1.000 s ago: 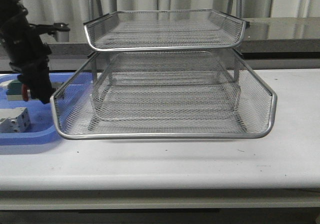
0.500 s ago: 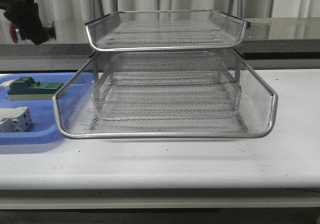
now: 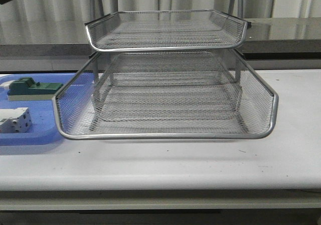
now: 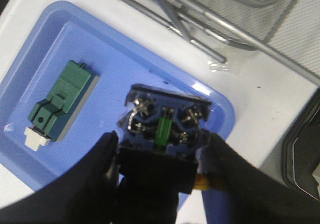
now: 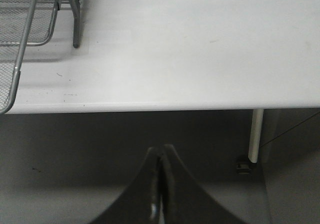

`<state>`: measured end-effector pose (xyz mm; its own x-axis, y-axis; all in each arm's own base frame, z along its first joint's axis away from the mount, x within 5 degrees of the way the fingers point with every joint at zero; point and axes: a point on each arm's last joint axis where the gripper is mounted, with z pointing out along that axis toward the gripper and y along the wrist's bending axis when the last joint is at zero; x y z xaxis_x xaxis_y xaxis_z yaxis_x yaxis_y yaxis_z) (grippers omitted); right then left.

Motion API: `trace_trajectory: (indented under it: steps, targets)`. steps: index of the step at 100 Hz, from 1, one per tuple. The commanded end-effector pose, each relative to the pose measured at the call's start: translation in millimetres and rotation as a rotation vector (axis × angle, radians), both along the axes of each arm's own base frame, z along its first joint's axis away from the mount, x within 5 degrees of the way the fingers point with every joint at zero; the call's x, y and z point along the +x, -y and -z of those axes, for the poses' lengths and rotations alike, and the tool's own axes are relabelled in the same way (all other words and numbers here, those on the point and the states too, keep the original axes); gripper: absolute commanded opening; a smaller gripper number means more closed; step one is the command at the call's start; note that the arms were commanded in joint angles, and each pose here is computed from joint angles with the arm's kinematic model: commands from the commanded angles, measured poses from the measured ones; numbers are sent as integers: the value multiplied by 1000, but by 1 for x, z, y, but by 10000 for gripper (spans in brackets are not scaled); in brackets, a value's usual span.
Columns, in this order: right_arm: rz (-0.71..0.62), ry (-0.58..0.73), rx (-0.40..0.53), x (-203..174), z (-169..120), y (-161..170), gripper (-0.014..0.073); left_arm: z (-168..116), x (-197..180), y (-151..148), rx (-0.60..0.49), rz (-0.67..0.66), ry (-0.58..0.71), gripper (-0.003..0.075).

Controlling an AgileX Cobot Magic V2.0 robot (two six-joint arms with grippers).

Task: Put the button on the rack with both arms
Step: 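Lift the button and carry it over the pulled-out middle tray, then lower the button into the middle tray and open the left gripper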

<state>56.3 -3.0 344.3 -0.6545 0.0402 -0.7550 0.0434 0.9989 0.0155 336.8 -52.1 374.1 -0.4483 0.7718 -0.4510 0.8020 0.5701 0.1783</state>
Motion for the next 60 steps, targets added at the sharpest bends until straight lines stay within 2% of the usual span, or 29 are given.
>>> trace_trajectory:
  steps: [1,16,33,60]
  targets:
    - [1,86,-12,3,-14,1,-68,-27,-33,16,-81,44,50,-20]
    - [1,86,-12,3,-14,1,-68,-22,-59,49,-127,160,12,-20]
    - [1,86,-12,3,-14,1,-68,-11,-74,93,-131,309,-21,-20]
    - [1,86,-12,3,-14,1,-68,15,-71,161,-158,434,35,-20]
